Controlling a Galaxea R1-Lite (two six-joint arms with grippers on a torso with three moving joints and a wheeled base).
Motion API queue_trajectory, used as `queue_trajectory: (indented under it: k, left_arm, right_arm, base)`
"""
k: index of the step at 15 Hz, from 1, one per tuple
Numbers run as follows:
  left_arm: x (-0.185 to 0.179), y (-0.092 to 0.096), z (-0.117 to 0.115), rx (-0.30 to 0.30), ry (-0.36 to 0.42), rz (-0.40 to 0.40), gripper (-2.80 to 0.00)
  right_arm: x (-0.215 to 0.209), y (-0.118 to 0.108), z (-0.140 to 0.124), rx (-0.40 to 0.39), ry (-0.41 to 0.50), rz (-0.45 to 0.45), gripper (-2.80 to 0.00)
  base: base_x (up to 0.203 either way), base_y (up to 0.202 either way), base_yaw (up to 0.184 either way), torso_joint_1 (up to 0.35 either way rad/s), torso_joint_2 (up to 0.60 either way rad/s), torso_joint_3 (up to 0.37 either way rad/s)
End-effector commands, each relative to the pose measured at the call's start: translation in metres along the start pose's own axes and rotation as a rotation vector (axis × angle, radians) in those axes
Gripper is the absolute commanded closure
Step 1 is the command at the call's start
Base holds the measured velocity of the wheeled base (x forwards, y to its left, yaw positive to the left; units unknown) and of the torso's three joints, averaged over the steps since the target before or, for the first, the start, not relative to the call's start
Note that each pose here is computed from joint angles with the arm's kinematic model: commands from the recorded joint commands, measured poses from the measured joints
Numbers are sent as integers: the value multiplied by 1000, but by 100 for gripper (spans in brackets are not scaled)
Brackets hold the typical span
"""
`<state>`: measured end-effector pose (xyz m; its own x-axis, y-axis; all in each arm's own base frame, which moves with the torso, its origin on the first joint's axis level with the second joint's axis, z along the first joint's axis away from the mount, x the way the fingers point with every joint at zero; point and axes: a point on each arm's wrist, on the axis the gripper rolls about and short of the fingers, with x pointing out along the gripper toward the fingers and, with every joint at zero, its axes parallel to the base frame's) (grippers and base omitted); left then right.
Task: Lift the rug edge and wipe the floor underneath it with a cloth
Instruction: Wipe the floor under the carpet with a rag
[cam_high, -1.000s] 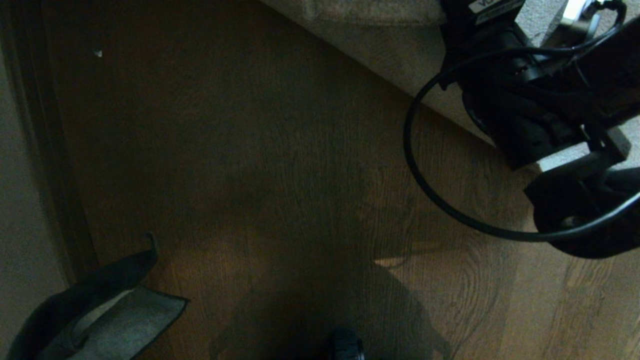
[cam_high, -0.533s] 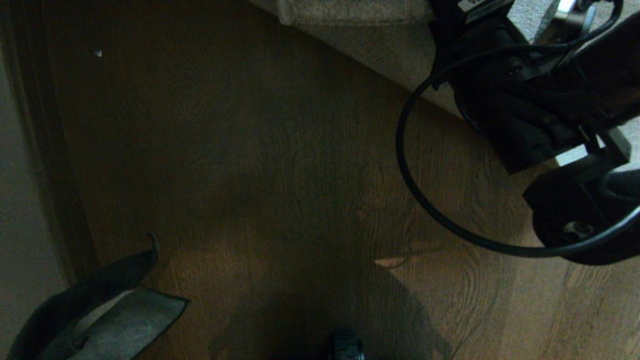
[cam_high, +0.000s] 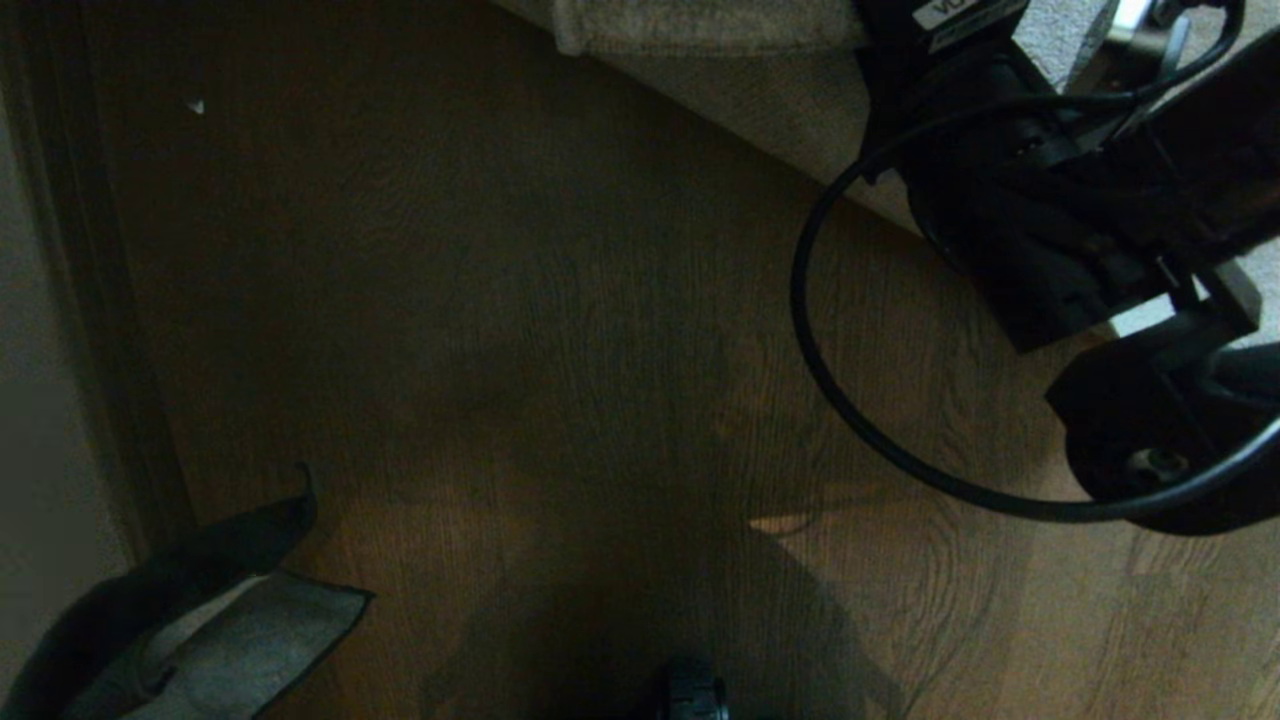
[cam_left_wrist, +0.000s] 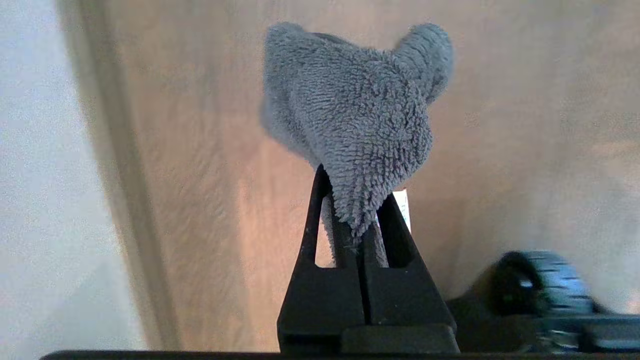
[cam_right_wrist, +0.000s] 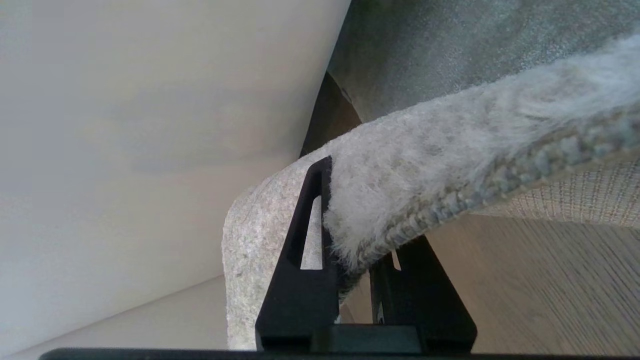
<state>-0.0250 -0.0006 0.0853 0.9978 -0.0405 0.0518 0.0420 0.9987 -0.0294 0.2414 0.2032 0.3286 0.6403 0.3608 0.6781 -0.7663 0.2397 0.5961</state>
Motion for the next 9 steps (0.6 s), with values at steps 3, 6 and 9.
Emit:
queue_trajectory:
  k: [3, 6, 9]
  left_arm:
    - [-4, -2, 15, 2, -45, -51, 0]
    - [2, -2, 27, -1, -1, -65, 0]
    - [18, -3, 46, -9, 59, -96, 0]
  right_arm:
    - [0, 0, -3, 6, 1, 4, 0]
    - [0, -3, -6, -25, 7, 1, 0]
    - [1, -6, -10, -28, 13, -7, 0]
  base:
    - [0, 0, 0, 0, 0, 0]
    - [0, 0, 0, 0, 0, 0]
    - [0, 0, 0, 0, 0, 0]
